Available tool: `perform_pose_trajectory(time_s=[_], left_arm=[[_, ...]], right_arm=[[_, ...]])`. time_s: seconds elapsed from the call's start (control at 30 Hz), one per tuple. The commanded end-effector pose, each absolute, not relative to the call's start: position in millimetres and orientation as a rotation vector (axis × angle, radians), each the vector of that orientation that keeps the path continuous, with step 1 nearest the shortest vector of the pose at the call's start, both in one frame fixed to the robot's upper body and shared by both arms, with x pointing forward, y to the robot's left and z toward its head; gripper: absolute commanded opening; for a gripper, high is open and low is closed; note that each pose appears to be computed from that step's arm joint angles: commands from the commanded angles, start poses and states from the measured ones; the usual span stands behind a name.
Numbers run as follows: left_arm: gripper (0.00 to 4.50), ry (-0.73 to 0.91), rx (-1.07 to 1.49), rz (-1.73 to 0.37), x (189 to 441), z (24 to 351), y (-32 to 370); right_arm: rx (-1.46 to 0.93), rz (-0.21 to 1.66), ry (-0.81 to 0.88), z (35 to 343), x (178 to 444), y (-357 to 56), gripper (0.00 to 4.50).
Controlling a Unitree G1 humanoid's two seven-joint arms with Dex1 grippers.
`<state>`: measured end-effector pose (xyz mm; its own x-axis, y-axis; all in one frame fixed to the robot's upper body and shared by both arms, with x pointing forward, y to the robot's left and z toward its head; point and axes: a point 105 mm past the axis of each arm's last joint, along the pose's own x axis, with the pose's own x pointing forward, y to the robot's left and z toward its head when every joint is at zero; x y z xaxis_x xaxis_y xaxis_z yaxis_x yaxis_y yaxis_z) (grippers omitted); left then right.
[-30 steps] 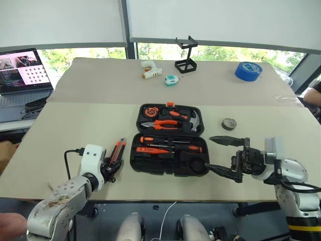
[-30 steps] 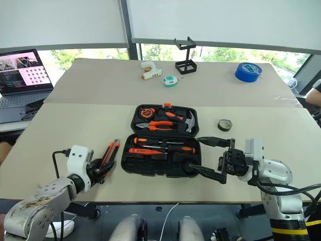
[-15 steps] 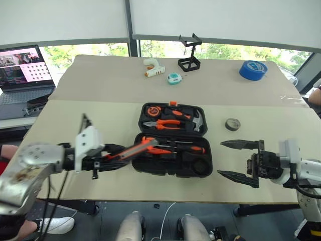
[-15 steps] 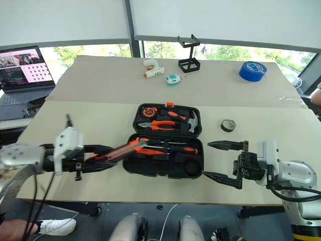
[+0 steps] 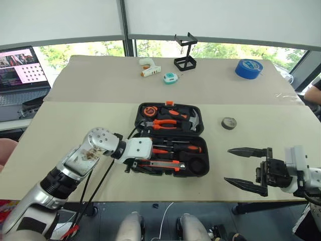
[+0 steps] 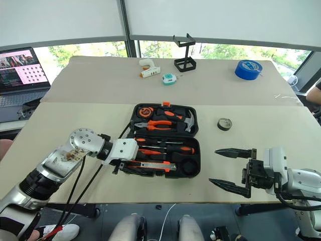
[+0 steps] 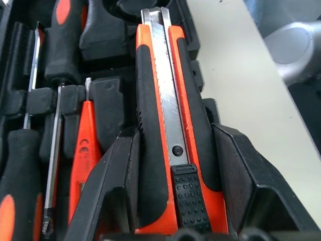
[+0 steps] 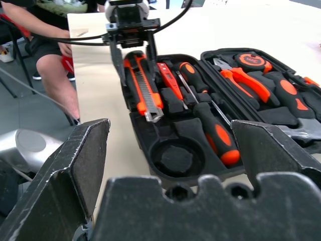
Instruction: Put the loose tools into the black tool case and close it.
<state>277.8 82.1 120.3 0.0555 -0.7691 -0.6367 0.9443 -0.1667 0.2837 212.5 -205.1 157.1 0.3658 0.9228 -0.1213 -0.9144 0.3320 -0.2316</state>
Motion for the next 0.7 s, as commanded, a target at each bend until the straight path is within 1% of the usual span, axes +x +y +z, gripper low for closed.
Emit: perform_pose_trajectory(time_s=[0.03,0.23,0.43,0.57,0.63,0.7], left_arm=[[1.71,0.339,0.846,-1.504,284.7,113.4,84.7],[1.71,0.379,0.841,-1.495,284.5,111.9,88.3],[1.71,0.35,0.822,-1.524,281.9,110.3,76.2],[1.71,0.38,0.832,-1.551,280.4,103.9,78.1],[1.71,0.357,0.818,-1.564,280.4,105.2,77.3],[2.71,0.337,0.809,-1.587,279.0,106.8,76.8]], right_arm=[[-0.286,1.188,-0.079,168.0,210.3,-205.1,4.5],[-0.275,1.186,-0.073,168.4,210.2,-205.4,4.5],[-0.269,1.191,-0.069,168.0,211.9,-203.4,4.5],[-0.265,1.198,-0.068,168.0,214.6,-201.1,4.5],[-0.264,1.199,-0.07,168.3,216.3,-200.4,4.5],[-0.263,1.199,-0.07,168.0,217.6,-200.3,4.5]])
